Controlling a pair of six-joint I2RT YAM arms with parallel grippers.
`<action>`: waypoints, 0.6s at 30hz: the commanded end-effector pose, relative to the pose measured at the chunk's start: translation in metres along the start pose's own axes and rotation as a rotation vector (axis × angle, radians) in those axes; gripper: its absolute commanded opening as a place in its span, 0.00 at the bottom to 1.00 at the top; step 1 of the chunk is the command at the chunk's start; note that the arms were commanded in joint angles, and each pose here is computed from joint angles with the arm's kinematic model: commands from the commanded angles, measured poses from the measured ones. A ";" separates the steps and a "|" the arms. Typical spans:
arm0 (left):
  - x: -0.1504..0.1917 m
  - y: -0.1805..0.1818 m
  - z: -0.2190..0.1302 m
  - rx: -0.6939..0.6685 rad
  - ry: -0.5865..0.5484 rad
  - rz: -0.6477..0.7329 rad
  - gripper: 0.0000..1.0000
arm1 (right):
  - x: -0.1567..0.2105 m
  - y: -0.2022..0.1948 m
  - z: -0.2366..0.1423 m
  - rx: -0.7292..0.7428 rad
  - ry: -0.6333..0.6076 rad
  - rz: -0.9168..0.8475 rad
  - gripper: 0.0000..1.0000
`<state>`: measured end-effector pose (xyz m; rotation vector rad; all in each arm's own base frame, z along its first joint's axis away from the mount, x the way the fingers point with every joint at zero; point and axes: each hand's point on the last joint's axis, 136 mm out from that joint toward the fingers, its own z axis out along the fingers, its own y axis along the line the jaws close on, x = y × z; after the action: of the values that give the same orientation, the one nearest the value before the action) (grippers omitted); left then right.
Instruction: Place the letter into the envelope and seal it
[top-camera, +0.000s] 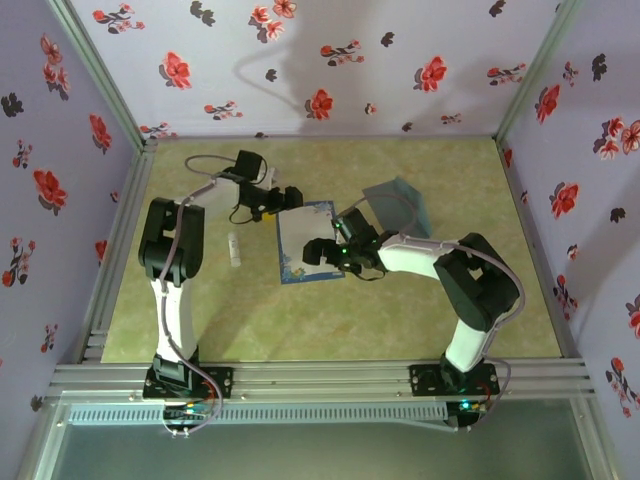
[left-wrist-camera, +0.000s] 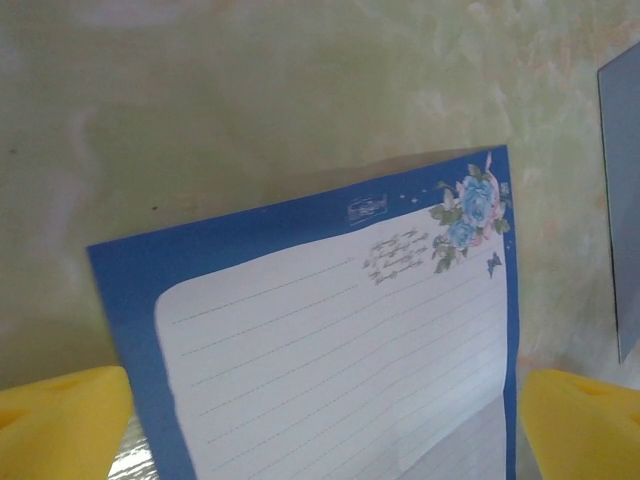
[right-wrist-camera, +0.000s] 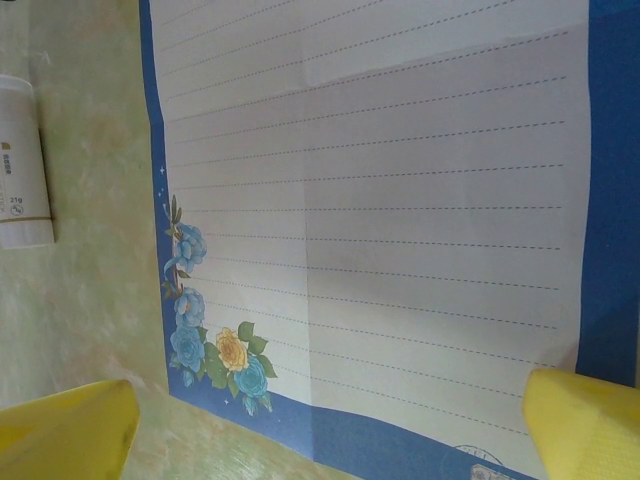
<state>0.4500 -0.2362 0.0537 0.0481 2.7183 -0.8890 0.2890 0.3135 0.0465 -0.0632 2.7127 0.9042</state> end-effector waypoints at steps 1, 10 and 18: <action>0.008 -0.009 0.009 0.045 0.053 0.024 1.00 | 0.002 -0.004 0.005 0.035 0.017 -0.021 0.99; 0.007 -0.027 0.000 0.107 0.057 0.044 1.00 | -0.002 -0.002 0.008 0.034 0.016 -0.024 0.99; -0.005 -0.029 -0.035 0.004 -0.007 0.074 1.00 | -0.005 -0.004 0.002 0.060 0.002 -0.052 0.99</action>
<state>0.4390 -0.2451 0.0595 0.0999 2.7408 -0.9376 0.2940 0.3160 0.0462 -0.0922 2.7141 0.8800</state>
